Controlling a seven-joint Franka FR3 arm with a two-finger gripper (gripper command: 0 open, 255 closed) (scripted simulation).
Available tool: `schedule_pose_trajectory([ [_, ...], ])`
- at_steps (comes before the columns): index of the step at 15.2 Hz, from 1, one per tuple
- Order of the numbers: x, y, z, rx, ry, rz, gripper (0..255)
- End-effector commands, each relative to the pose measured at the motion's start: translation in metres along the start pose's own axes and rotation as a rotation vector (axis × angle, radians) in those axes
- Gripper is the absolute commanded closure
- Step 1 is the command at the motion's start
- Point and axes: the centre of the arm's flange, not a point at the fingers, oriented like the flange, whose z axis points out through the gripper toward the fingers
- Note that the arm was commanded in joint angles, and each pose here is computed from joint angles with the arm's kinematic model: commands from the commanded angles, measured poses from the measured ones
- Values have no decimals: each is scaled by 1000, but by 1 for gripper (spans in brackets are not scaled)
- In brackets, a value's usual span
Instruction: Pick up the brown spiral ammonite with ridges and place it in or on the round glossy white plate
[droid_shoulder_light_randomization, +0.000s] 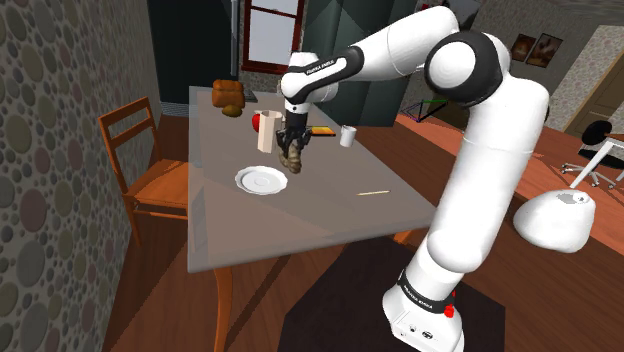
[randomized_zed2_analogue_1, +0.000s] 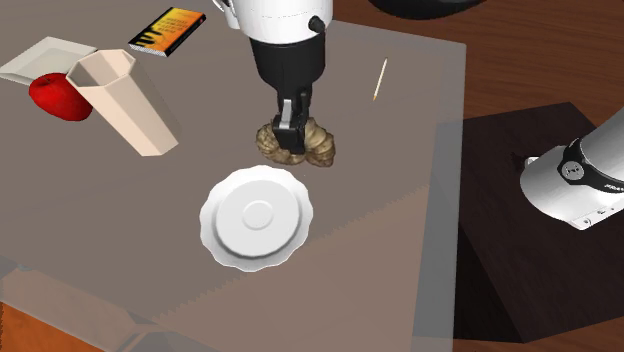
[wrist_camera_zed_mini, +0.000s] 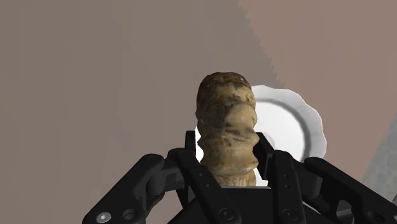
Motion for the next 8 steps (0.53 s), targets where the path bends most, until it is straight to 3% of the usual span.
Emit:
schedule_pose_trajectory([
  [1,20,-20,-2,1,0,1,255],
  [6,70,-72,-10,1,0,1,255],
  [8,70,-72,1,1,0,1,255],
])
